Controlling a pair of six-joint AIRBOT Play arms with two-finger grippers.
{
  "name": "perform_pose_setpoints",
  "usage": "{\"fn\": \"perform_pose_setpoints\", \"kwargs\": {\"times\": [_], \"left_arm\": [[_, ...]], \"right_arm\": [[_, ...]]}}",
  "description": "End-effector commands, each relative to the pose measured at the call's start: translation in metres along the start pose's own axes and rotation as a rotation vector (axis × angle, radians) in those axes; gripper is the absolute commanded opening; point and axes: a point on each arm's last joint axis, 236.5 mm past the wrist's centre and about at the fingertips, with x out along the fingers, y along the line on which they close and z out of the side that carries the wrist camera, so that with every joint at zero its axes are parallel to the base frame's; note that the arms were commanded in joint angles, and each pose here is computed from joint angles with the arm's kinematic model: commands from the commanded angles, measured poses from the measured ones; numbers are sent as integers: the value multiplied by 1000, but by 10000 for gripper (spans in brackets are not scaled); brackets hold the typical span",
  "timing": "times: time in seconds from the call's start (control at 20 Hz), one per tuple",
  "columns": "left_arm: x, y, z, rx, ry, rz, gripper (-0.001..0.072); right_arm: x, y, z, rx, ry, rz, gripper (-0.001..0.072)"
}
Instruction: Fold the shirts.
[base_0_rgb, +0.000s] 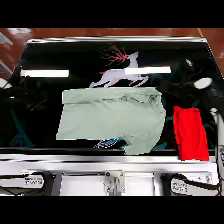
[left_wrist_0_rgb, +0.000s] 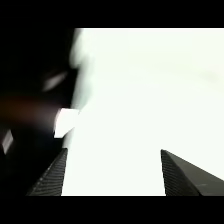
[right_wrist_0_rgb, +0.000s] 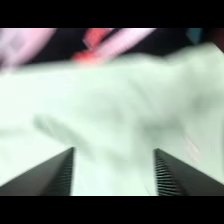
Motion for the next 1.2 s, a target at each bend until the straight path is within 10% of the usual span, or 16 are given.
{"fn": "perform_pose_setpoints", "kwargs": {"times": [0.0, 0.3, 0.85, 0.9, 1.0, 1.15], "left_arm": [[-32, 46, -74, -48, 237, 10, 667], [20, 57, -139, -158, 281, -113, 687], [78, 31, -158, -176, 310, -173, 665], [82, 26, -154, -185, 298, -189, 614], [85, 13, -142, -213, 254, -232, 190], [82, 5, -139, -220, 247, -266, 34]], "right_arm": [[-65, -56, -87, 53, 357, -123, 558], [-69, -34, -166, 395, 490, 177, 577], [-53, -28, -145, 470, 370, 221, 575], [-54, -27, -146, 474, 377, 225, 575], [-56, -25, -151, 472, 403, 229, 575], [-63, -47, -181, 463, 515, 104, 575]]}}
